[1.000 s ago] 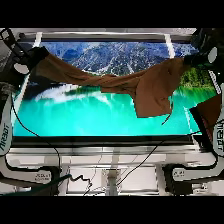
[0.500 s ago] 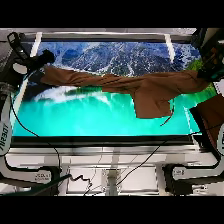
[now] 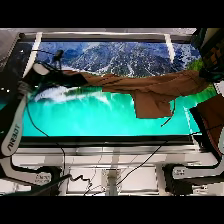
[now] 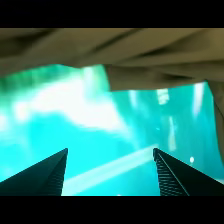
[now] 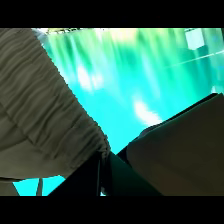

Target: Fold the clothes and pants, and hang the long-sleeved shirts on hangers.

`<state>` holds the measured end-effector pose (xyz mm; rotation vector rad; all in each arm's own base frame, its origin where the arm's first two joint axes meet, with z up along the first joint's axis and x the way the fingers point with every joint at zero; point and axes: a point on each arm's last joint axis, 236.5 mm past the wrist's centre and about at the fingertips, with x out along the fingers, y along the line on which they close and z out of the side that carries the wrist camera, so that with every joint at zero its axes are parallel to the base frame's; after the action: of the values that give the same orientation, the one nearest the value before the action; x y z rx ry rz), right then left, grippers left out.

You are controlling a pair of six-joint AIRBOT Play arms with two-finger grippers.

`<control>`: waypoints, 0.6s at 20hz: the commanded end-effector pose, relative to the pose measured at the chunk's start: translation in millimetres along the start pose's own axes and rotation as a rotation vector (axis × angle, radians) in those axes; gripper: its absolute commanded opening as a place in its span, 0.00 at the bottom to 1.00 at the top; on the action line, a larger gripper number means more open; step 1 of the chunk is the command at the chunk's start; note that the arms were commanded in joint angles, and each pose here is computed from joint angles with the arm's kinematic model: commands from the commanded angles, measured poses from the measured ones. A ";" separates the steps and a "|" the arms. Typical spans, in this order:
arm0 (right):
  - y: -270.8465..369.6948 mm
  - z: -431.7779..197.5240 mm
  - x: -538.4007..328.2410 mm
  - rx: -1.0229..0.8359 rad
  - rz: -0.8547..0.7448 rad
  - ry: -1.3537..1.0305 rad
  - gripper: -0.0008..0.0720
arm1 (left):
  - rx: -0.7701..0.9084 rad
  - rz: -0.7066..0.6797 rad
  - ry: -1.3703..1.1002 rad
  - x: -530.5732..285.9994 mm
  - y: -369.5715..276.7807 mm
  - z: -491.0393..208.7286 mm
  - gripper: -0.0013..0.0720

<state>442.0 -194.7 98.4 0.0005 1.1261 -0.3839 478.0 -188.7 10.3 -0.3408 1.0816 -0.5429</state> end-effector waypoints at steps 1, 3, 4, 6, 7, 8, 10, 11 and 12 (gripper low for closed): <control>4.3 3.4 -0.4 0.007 0.020 -0.015 0.05 | -0.135 0.002 0.005 51.3 -21.4 -11.3 0.77; 4.8 4.0 -0.4 0.008 0.022 -0.017 0.05 | -0.232 0.010 0.016 74.1 -15.0 -18.7 0.77; 4.8 4.3 -0.4 0.008 0.022 -0.019 0.05 | -0.246 0.008 0.035 82.8 -13.2 -25.0 0.76; 4.8 5.7 -0.4 0.008 0.022 -0.025 0.05 | -0.285 -0.003 0.050 96.5 -9.9 -31.6 0.76; 4.8 6.0 -0.4 0.008 0.022 -0.026 0.05 | -0.313 -0.015 0.045 101.5 -9.5 -31.1 0.76; 4.8 6.0 -0.4 0.008 0.022 -0.026 0.05 | -0.330 -0.018 0.033 105.8 -7.4 -29.4 0.76; 4.9 5.9 -0.4 0.008 0.023 -0.025 0.05 | -0.360 -0.019 0.018 113.7 -2.3 -27.9 0.76; 4.9 5.9 -0.4 0.008 0.023 -0.025 0.05 | -0.384 -0.029 0.008 117.2 -1.8 -26.2 0.75; 4.9 5.9 -0.4 0.008 0.023 -0.025 0.05 | -0.412 -0.043 -0.003 120.5 -3.0 -24.0 0.69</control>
<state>448.3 -191.0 99.9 0.0147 1.1011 -0.3677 490.2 -253.9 -80.4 -0.6336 1.1975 -0.3832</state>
